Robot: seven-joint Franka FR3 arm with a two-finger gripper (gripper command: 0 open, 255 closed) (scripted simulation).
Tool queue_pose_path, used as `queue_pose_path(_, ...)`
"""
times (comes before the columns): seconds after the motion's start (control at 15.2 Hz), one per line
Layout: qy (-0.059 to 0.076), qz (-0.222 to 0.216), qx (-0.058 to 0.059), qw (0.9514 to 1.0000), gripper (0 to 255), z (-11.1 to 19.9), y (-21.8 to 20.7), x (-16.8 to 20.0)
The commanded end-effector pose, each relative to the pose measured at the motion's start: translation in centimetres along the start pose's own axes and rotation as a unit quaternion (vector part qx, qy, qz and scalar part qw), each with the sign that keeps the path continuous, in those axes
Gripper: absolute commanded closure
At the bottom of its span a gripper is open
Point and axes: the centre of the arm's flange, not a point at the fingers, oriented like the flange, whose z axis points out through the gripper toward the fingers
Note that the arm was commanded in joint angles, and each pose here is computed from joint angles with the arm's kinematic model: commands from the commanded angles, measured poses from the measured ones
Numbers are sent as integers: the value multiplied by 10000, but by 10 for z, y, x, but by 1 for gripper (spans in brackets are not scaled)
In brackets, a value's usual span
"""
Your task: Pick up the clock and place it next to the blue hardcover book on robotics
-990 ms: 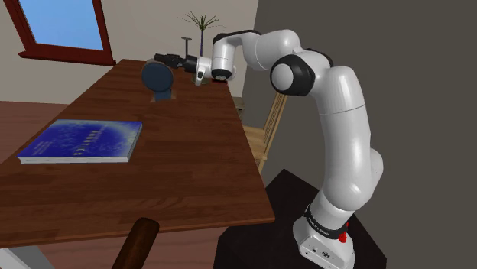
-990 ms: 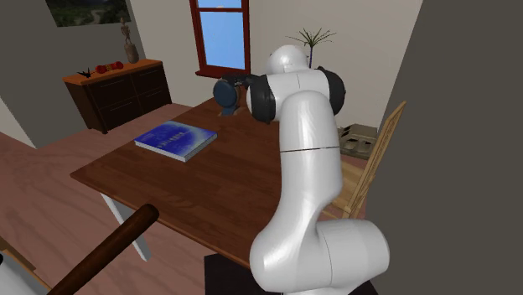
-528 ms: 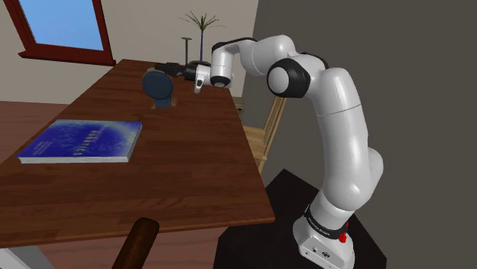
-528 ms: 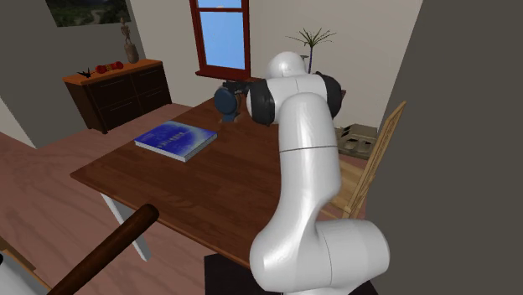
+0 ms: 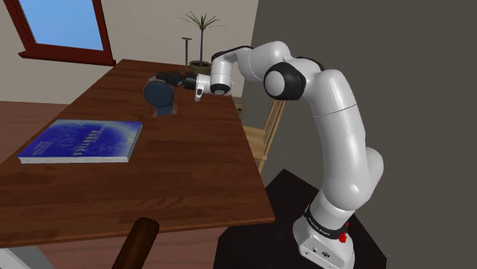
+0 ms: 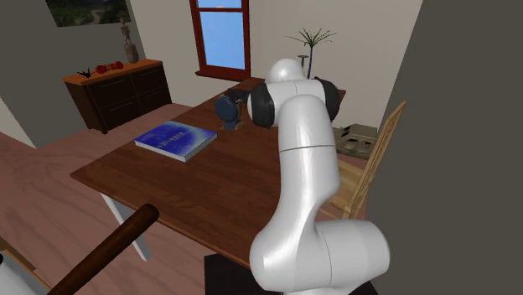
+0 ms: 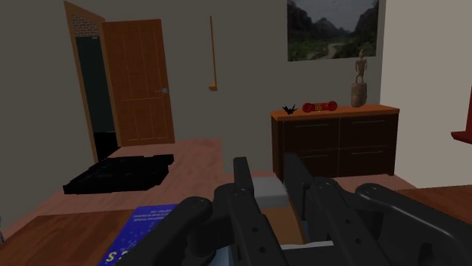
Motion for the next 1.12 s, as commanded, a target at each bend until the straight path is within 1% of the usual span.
queue_pose_path(0.0, -2, -3, -1, 10000, 255, 0, -1, 10)
queue_pose_path(1.06, -2, -3, -1, 10000, 255, -10, -2, 94)
